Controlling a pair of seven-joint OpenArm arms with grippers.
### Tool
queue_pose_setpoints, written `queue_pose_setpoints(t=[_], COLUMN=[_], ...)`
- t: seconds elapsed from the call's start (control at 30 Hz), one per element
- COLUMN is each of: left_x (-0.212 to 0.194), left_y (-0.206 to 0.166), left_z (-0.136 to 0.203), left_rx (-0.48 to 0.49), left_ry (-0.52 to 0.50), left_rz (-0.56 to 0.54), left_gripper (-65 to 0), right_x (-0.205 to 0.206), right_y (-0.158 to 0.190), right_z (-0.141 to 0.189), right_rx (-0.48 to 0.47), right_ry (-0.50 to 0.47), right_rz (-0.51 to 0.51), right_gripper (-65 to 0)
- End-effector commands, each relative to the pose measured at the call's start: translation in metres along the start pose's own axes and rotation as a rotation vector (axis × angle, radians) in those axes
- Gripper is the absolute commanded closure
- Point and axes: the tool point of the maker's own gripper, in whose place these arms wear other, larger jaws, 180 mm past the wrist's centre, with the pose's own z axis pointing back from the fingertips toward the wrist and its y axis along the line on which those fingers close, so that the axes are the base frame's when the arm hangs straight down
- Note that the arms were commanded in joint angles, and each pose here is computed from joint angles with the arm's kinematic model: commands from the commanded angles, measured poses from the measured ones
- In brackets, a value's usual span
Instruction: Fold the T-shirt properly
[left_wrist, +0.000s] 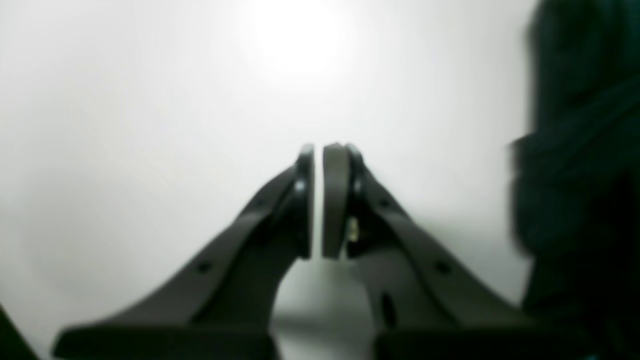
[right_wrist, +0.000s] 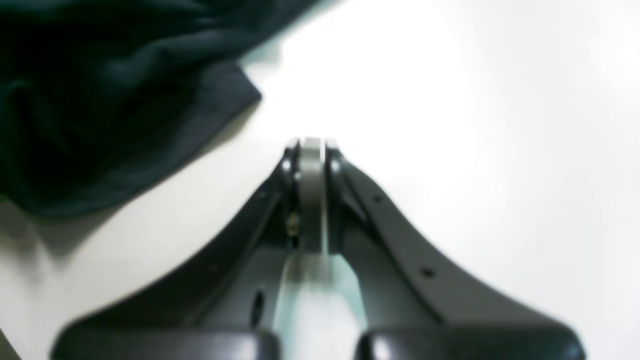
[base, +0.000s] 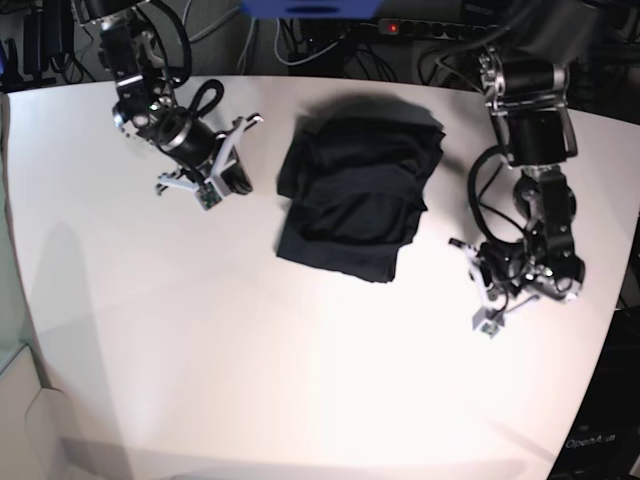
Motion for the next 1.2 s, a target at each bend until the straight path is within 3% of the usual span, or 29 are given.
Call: queue_pose_setpoints(t=[0.0, 0.2, 0.3, 0.43, 0.7, 0.87, 1.17], left_x=[-0.003, -0.071, -0.098, -0.115, -0.168, -0.200, -0.260], left_y=[0.004, -0.003, 0.004, 0.025, 0.053, 0.049, 0.020], left_z=[0.005, 0.010, 0.023, 0.057, 0.136, 0.150, 0.154], left_rx=[0.017, 0.048, 0.089, 0.192, 0.412, 0.434, 0.366], left_ry=[-0.003, 0.093, 0.119, 0.098, 0.122, 0.173, 0.266], left_rz=[-0.005, -0.037, -0.041, -0.015, 0.065, 0.073, 0.053], left_gripper=[-3.6, -3.6, -3.6, -3.6, -3.6, -3.6, -3.6], right_x=[-0.050, -0.058, -0.068, -0.067, -0.054, -0.047, -0.081], right_y=[-0.011, -0.006, -0.021, -0.033, -0.025, -0.016, 0.019], right_z=[0.008, 0.013, 0.024, 0.043, 0.092, 0.119, 0.138], right_rx=[-0.054, -0.050, -0.096, -0.151, -0.218, -0.250, -0.221], right_ry=[0.213, 0.206, 0.216, 0.201, 0.145, 0.123, 0.205], right_rz=[0.045, 0.033, -0.001, -0.023, -0.043, -0.058, -0.137], right_gripper=[0.0, 0.0, 0.0, 0.0, 0.0, 0.0, 0.0])
